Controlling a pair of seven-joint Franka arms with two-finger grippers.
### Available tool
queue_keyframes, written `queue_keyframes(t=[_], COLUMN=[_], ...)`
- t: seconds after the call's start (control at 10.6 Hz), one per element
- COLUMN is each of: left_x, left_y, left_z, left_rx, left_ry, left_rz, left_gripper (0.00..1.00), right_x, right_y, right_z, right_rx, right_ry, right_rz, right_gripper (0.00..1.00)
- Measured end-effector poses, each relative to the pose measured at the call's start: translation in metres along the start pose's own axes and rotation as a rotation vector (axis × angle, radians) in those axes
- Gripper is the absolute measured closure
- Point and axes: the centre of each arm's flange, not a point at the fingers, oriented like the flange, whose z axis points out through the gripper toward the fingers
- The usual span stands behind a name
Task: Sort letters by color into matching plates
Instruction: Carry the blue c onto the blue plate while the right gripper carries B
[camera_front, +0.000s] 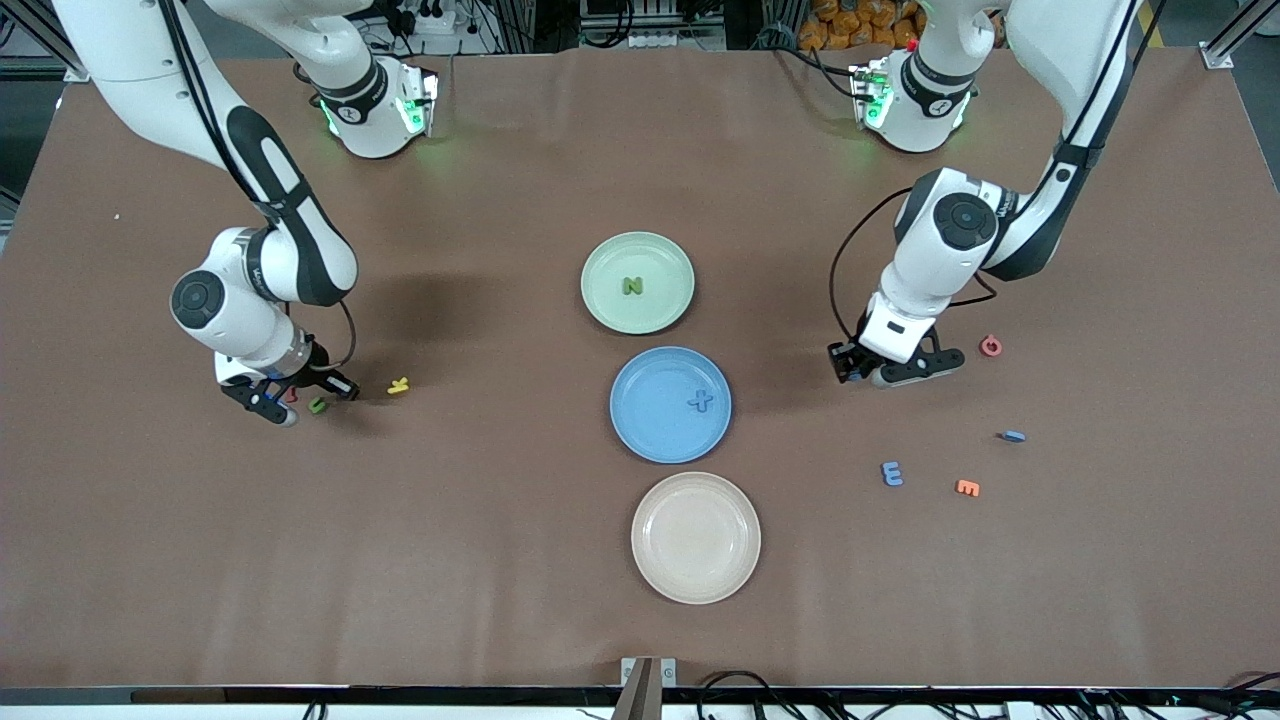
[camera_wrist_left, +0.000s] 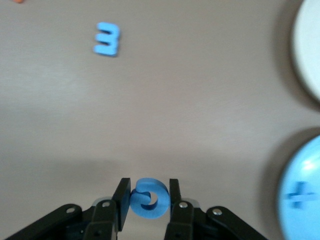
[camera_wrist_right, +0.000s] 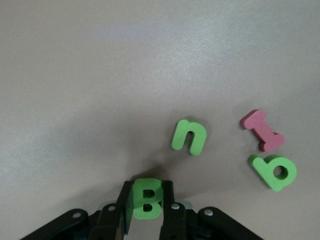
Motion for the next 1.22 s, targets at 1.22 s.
queue_keyframes(t=[1.22], left_x=[-0.027], left_y=[0.207], left_z=[0.029], left_rx=[-0.222], left_ry=[-0.052], left_rz=[-0.170], left_gripper=[0.65], right_x=[-0.037], right_y=[-0.113], right_z=[-0.096], right_rx=[0.004], right_ry=[-0.147], right_rz=[-0.036], right_gripper=[0.73])
